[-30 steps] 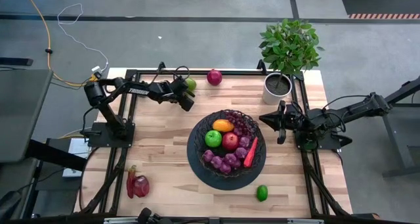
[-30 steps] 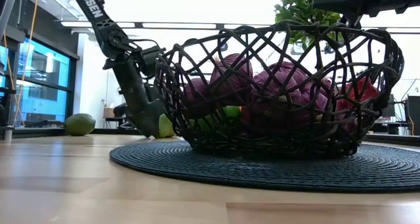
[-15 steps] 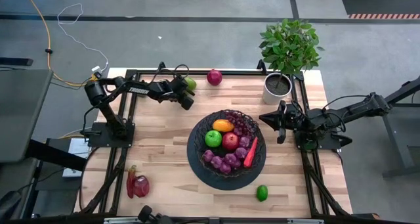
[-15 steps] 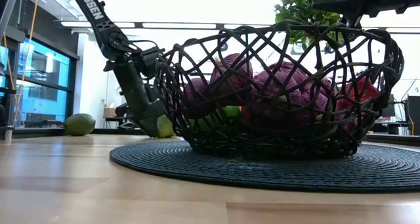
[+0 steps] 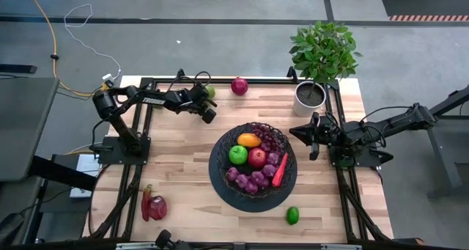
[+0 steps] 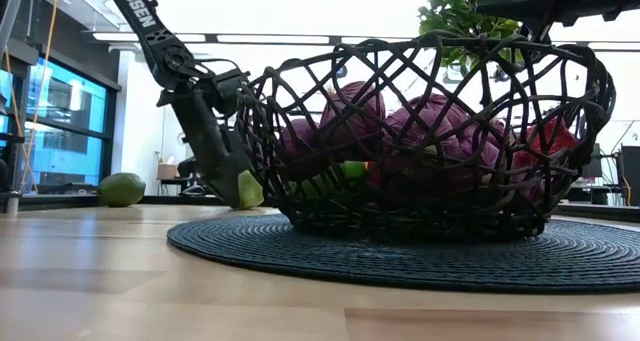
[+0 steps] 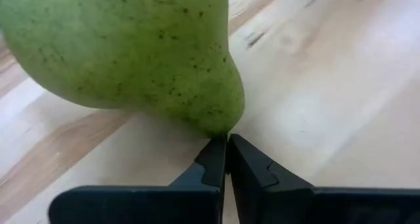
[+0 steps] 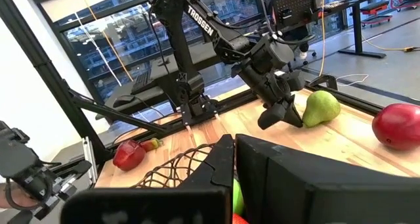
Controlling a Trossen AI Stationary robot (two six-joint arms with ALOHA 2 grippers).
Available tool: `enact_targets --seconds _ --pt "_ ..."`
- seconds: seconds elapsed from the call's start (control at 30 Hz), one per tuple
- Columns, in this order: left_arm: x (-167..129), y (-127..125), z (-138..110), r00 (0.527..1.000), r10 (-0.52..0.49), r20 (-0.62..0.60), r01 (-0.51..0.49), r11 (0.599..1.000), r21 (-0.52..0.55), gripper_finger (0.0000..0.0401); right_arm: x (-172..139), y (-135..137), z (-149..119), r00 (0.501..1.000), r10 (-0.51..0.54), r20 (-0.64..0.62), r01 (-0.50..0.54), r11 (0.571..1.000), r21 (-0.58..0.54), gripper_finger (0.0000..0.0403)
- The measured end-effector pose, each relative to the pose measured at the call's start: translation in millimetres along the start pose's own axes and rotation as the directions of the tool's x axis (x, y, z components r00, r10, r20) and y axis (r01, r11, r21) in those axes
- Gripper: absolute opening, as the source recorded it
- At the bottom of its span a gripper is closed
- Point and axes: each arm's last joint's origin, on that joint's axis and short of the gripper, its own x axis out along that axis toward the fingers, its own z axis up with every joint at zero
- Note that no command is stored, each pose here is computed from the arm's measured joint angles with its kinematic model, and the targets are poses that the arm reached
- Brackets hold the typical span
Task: Build produce basket
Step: Put the green pear into the basket
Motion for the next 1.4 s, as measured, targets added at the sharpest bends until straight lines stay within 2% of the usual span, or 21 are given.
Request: enact_targets --seconds 0.17,0.37,0.57,0.67,0.87,1.03,1.13,1.3,1.4 --pt "-26.9 2.0 8.4 0.998 -0.010 0.066 0.006 0.999 0.054 0.0001 0.0 0.0 0.0 1.000 0.000 0.000 0.000 1.000 -0.005 0.0000" --pt "-81.5 7.6 22.6 0.966 -0.006 0.260 -0.022 0.994 0.107 0.0001 0.1 0.0 0.0 1.000 0.000 0.000 0.000 1.000 -0.010 0.0000" --pt "-150.3 6.6 24.6 0.869 -0.102 0.485 0.027 0.987 0.159 0.0000 -0.1 1.3 4.8 0.999 0.003 0.049 -0.001 0.999 -0.047 0.0000" --pt "-183.5 0.0 17.5 0.796 -0.217 0.564 0.111 0.970 0.217 0.0000 -0.6 3.0 11.6 0.993 0.012 0.114 -0.005 0.998 -0.068 0.0000" --pt "-234.5 -24.0 -2.6 0.608 -0.474 0.637 0.318 0.881 0.352 0.0000 -2.4 5.8 22.1 0.977 0.037 0.212 -0.012 0.993 -0.116 0.0000" --pt "-262.2 -51.5 -14.2 0.416 -0.643 0.644 0.419 0.763 0.492 0.0000 -2.5 6.3 22.8 0.975 0.050 0.217 -0.024 0.993 -0.119 0.0000" --pt "-270.6 -69.4 -19.7 0.325 -0.716 0.617 0.455 0.691 0.562 0.0000 0.1 8.0 21.7 0.975 0.071 0.211 -0.048 0.992 -0.116 0.0000" --pt "-270.1 -99.7 -28.1 0.256 -0.794 0.551 0.482 0.599 0.639 0.0000 10.3 12.5 16.2 0.978 0.092 0.189 -0.068 0.989 -0.128 0.0000" --pt "-260.3 -117.2 -33.2 0.279 -0.820 0.499 0.501 0.568 0.653 0.0000 16.4 15.5 13.4 0.976 0.112 0.185 -0.088 0.987 -0.131 0.0000"
